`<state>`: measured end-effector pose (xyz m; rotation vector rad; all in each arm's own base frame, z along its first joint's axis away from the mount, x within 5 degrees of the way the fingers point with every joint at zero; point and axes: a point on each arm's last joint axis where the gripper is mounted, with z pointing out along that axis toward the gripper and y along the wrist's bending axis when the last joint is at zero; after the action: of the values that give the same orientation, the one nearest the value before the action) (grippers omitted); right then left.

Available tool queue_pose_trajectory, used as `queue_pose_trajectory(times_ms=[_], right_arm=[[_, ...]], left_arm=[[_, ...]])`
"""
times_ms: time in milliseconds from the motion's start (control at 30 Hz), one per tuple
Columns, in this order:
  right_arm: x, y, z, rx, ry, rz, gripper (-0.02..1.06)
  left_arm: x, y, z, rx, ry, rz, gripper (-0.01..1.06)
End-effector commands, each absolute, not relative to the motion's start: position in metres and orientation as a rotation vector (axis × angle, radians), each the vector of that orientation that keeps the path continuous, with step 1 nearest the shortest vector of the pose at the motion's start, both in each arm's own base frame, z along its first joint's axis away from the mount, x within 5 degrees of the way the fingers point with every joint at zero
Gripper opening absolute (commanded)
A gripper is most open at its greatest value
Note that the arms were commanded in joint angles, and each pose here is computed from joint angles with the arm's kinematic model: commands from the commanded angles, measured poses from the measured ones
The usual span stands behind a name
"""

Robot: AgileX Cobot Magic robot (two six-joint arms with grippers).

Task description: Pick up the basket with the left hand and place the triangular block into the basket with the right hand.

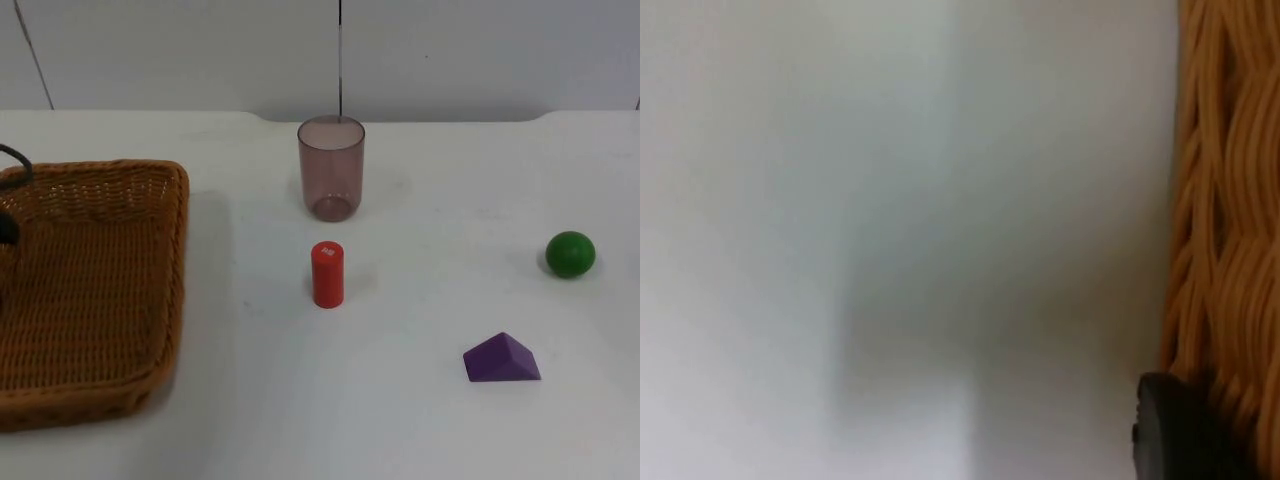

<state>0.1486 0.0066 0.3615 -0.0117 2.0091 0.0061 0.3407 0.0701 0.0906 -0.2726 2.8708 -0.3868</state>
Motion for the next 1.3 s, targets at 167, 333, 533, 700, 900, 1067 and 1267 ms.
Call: queue_pose_trajectory(times_ms=[167, 333, 533, 700, 900, 1067, 1267], right_arm=[[0.148, 0.007, 0.364, -0.020, 1.988, 0.009, 1.04], [0.149, 0.007, 0.365, -0.020, 1.986, 0.009, 1.04], [0.149, 0.007, 0.365, -0.020, 1.984, 0.009, 1.04], [0.149, 0.008, 0.366, -0.019, 1.974, 0.015, 1.04], [0.149, 0.008, 0.365, -0.018, 1.976, 0.015, 1.04], [0.149, 0.008, 0.365, -0.041, 1.982, 0.001, 1.04], [0.146, 0.009, 0.360, -0.089, 2.041, -0.006, 1.04]], left_arm=[[0.337, 0.062, 0.139, -0.432, 2.778, -0.494, 0.00], [0.328, 0.056, 0.180, -0.514, 2.714, -0.554, 0.00], [0.320, 0.044, 0.208, -0.529, 2.659, -0.692, 0.00], [0.310, 0.013, 0.226, -0.416, 2.679, -0.736, 0.00], [0.306, -0.027, 0.228, -0.432, 2.666, -0.711, 0.00], [0.304, -0.070, 0.228, -0.430, 2.660, -0.745, 0.00], [0.302, -0.105, 0.230, -0.420, 2.596, -0.732, 0.00]])
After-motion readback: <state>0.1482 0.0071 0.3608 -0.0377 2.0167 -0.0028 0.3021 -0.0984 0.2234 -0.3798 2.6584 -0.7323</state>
